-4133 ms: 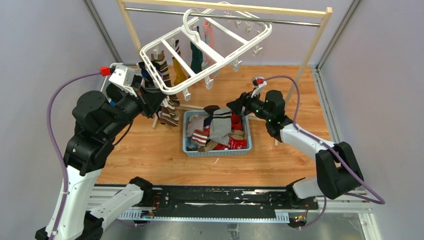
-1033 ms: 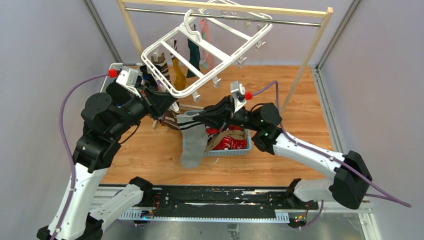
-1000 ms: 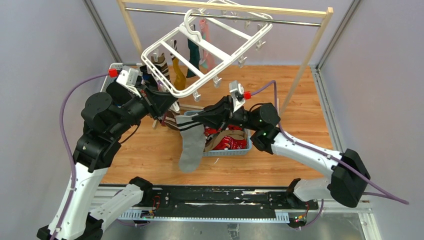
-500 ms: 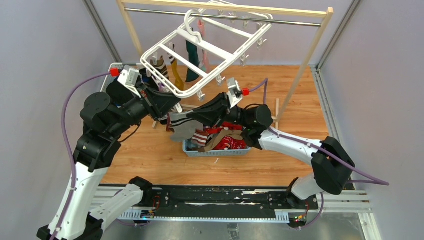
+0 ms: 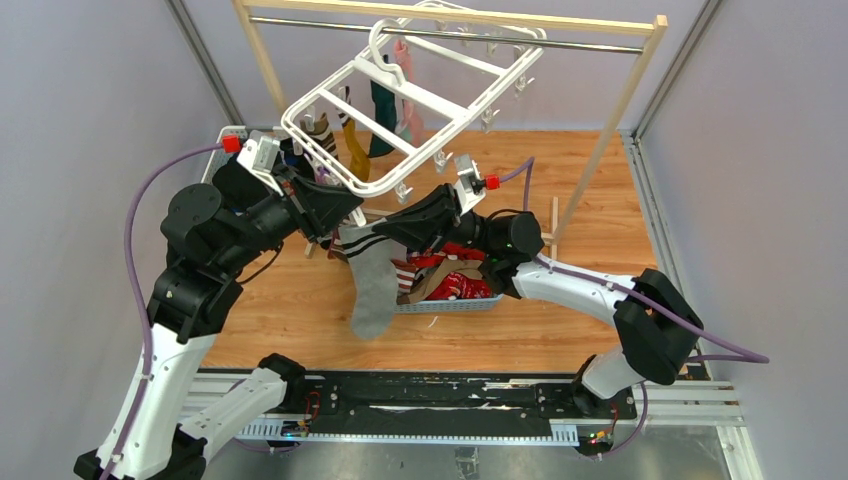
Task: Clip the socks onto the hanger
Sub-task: Clamp the sock onto the hanger.
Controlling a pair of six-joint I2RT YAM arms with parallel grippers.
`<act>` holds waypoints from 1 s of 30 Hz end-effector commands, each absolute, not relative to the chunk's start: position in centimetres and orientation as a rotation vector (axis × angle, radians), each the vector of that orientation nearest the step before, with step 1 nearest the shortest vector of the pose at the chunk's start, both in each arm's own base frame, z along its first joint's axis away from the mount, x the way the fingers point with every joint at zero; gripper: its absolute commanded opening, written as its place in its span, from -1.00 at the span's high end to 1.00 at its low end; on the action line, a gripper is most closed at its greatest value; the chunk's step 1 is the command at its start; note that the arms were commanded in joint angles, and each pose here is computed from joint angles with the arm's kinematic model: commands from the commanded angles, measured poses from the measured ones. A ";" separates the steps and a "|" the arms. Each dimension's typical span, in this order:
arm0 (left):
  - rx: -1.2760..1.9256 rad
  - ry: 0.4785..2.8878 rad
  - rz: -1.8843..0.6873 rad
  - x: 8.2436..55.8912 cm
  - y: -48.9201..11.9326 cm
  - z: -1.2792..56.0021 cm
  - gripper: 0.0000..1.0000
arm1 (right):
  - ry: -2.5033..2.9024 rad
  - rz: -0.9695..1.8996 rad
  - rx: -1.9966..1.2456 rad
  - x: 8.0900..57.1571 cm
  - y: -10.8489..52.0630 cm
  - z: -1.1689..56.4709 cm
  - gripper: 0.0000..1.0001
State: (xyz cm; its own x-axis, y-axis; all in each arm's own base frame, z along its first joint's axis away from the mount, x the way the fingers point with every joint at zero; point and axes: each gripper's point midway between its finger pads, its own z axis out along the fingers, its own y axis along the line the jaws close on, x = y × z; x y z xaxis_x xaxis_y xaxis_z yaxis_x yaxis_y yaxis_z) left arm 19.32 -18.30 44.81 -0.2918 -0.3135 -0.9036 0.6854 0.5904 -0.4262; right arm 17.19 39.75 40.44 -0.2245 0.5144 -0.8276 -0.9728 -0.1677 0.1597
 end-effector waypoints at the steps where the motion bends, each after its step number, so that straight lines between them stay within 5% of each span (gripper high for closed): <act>1: 0.372 1.585 -1.072 17.7 -18.8 45.3 1.00 | 0.808 1.627 -0.737 17.8 39.3 41.7 1.00; 30: 0.381 1.588 -1.062 17.6 -18.7 45.3 1.00 | 0.827 1.639 -0.629 19.1 39.0 42.3 1.00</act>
State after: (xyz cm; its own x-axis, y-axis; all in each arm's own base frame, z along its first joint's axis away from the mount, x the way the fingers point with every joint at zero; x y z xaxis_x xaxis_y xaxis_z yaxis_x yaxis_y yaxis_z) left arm 18.90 -18.42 45.66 -0.2909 -0.3265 -0.8993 0.6971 0.5714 -0.4330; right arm 18.69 39.71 40.59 -0.2393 0.5450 -0.8036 -0.9708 -0.1194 0.2081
